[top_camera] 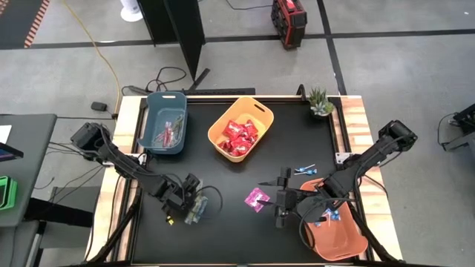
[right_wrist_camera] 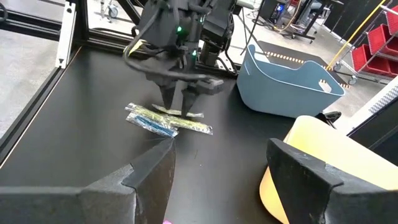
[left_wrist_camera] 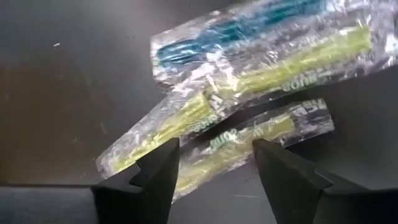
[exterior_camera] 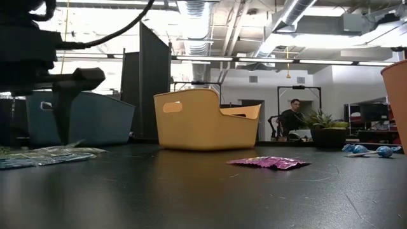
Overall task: Sort candy
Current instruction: Put the green gummy into the blue bin
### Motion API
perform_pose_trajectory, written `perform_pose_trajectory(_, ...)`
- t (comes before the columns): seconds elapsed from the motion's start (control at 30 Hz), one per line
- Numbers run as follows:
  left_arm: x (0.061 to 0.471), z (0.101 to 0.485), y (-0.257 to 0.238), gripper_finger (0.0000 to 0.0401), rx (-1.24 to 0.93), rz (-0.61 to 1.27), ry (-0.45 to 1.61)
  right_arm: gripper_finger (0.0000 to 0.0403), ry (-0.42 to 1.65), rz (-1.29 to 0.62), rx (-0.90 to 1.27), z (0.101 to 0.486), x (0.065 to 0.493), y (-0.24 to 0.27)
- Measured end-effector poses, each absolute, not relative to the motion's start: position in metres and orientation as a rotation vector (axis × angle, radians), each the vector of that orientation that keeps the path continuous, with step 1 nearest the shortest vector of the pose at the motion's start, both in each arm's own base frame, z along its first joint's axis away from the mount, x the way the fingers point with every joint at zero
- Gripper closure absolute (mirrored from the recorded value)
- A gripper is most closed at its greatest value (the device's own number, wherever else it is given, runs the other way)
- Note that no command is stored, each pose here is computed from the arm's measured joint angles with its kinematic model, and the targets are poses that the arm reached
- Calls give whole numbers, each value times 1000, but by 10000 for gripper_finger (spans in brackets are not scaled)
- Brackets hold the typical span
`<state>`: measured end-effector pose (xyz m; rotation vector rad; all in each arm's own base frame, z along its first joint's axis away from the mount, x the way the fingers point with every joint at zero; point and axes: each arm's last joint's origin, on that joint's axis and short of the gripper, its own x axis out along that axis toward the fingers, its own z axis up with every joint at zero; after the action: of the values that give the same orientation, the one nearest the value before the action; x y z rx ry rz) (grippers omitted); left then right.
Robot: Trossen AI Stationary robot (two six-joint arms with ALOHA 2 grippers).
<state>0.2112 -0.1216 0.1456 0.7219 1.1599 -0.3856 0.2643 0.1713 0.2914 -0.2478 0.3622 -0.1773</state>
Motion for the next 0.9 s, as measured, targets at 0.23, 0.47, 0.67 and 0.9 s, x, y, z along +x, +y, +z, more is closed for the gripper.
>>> perform_pose_trajectory(0.23, 216, 127, -125, 192, 784, -433, 1234, 134, 358, -169, -246, 292, 263, 174)
perform_pose_trajectory(0.47, 218, 134, -127, 295, 718, -404, 1276, 134, 357, -164, -248, 292, 262, 175)
perform_pose_trajectory(0.67, 219, 136, -127, 390, 689, -387, 1292, 134, 357, -164, -249, 292, 262, 175)
perform_pose_trajectory(0.9, 223, 152, -129, 400, 708, -346, 1345, 134, 357, -164, -248, 292, 262, 175)
